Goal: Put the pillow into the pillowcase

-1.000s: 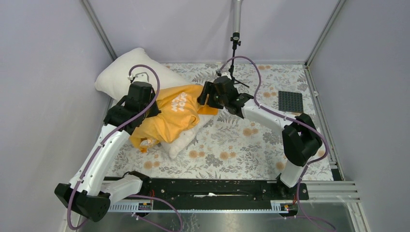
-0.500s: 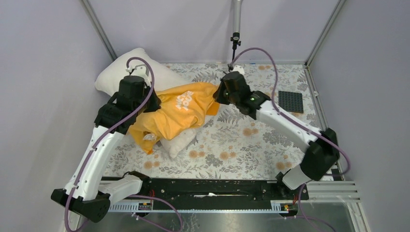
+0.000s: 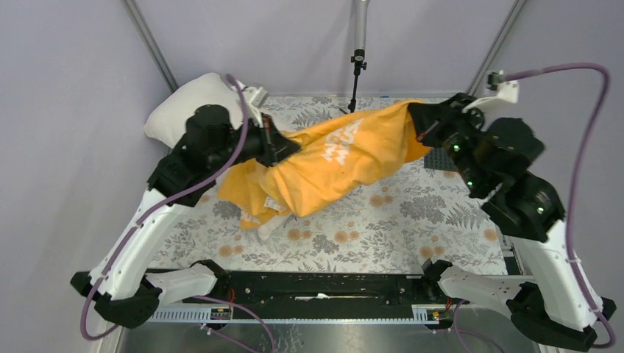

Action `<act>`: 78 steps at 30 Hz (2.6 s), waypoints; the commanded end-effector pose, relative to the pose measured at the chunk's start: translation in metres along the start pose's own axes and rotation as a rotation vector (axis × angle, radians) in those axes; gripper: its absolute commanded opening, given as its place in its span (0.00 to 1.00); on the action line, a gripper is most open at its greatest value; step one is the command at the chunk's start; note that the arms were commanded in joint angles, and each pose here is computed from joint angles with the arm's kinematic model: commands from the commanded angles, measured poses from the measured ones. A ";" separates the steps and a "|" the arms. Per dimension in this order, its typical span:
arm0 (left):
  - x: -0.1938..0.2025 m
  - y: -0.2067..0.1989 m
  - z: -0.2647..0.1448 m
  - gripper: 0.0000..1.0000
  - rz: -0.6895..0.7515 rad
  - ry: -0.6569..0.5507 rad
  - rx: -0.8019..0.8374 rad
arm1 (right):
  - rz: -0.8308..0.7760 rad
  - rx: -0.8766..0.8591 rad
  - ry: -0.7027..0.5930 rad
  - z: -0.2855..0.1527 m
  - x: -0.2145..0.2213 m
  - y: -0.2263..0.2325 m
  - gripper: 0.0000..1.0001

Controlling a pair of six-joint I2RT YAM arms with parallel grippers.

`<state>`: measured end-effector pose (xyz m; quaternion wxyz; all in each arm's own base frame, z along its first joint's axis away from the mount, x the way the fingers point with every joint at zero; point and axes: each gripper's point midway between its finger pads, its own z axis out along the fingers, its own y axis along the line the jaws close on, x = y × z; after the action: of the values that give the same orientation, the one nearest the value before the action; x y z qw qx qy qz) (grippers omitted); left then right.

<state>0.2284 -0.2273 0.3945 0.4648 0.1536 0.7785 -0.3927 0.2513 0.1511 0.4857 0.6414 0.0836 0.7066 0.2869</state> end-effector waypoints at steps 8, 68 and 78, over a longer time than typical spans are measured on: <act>0.019 0.023 0.106 0.37 -0.031 0.096 -0.174 | -0.196 0.253 -0.097 -0.028 -0.052 -0.045 0.00; -0.094 -0.040 -0.099 0.00 0.275 -0.382 -0.171 | -0.134 0.578 -0.596 -0.167 -0.189 -0.101 0.00; -0.116 -0.069 -0.054 0.00 0.259 -0.306 -0.094 | -0.165 0.575 -0.514 -0.139 -0.187 -0.096 0.00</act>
<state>0.1894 -0.1733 0.5615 0.6690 0.1390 0.6606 -0.3111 0.1071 -0.0819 0.6311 0.8124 0.2928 0.5027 0.0410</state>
